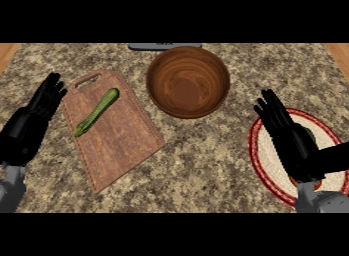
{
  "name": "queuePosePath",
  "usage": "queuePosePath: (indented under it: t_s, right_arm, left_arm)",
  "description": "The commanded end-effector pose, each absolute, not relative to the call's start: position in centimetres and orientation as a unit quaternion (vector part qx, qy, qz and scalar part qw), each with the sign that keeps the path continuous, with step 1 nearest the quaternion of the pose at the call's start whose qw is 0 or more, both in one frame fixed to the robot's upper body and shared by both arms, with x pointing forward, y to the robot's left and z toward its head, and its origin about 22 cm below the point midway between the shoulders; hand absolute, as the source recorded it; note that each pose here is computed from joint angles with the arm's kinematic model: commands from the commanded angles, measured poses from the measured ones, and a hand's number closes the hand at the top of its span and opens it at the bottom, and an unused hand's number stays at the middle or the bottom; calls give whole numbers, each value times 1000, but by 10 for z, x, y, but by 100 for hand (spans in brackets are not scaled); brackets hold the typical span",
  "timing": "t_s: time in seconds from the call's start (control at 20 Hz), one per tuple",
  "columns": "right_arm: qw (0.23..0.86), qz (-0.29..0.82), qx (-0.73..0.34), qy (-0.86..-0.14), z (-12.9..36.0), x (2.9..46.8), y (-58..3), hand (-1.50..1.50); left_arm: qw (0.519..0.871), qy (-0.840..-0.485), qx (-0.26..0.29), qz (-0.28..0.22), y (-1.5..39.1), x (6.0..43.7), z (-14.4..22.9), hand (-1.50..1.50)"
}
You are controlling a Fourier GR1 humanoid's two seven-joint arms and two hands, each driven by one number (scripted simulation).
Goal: Pick the tomato from the placemat and place it in the bowl
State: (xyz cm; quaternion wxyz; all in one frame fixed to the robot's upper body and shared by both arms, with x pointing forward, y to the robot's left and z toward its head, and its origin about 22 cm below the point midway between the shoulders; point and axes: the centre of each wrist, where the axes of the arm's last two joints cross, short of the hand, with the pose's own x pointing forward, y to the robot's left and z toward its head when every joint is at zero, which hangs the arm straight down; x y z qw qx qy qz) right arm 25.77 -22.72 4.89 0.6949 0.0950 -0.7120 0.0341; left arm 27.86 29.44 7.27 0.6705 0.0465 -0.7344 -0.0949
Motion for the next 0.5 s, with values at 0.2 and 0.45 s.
queuePosePath:
  t_s: [0.2,0.45]
  right_arm:
    - [523,152,129,-829,92,243,-179,-150]
    - [434,108,-217,-867,80,247,-235,-150]
  left_arm:
    - [612,-782,118,-8,322,297,100,0]
    - [631,-765,127,18,332,280,83,0]
